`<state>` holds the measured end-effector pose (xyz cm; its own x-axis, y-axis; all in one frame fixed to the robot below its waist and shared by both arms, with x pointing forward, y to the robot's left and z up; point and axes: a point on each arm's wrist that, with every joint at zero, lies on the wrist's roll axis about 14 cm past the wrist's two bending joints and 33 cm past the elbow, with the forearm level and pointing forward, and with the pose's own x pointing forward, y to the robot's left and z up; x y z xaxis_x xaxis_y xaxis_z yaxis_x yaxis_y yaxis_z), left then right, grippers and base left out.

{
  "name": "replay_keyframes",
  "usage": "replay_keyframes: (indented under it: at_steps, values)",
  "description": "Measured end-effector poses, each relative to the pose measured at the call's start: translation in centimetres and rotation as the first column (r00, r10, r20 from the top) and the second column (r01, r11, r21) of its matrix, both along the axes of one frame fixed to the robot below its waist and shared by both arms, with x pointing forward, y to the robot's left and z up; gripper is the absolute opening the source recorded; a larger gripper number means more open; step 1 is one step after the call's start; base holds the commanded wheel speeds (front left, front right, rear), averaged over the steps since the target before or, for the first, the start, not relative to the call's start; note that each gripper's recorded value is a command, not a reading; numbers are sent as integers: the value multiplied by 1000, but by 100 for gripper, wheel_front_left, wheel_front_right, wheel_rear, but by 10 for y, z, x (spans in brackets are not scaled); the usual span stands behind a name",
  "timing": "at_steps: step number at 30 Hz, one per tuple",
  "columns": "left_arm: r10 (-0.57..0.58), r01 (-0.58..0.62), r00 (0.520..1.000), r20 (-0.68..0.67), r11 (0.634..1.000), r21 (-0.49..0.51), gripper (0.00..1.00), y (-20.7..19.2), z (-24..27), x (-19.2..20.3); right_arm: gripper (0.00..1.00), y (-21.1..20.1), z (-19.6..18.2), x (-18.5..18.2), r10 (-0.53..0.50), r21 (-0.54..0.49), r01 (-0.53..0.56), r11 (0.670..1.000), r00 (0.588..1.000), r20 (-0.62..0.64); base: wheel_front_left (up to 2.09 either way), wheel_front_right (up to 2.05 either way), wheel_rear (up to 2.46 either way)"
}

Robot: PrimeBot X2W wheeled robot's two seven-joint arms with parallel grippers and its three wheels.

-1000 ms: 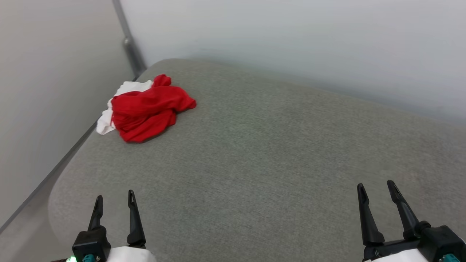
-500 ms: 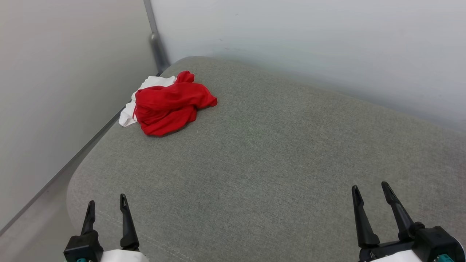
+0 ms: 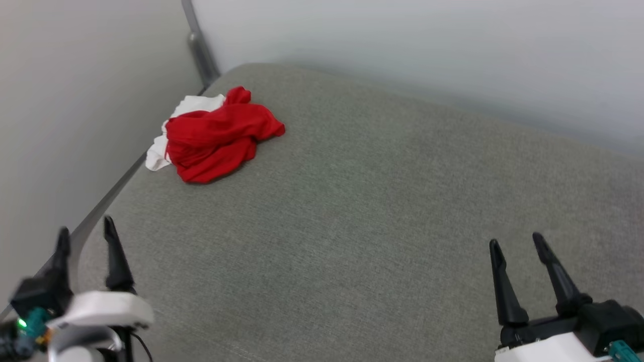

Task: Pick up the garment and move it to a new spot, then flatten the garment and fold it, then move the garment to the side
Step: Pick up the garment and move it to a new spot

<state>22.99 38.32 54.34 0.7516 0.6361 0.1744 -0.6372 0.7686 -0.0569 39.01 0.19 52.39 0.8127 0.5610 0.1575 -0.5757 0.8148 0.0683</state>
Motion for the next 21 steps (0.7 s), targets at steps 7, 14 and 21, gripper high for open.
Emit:
replay_keyframes:
  at_steps: [7,14,21]
  values:
    - [-26,21,999,35,992,123,100,42,49,53,100,-9,2,26,-44,-4,44,999,998,42,0,0,0]
    - [-110,98,992,59,981,166,100,66,86,126,100,-23,-8,53,-100,-14,101,995,993,60,0,0,0]
    - [-109,114,993,-39,975,188,100,112,112,187,100,-34,-17,80,-143,-19,145,989,986,91,0,0,0]
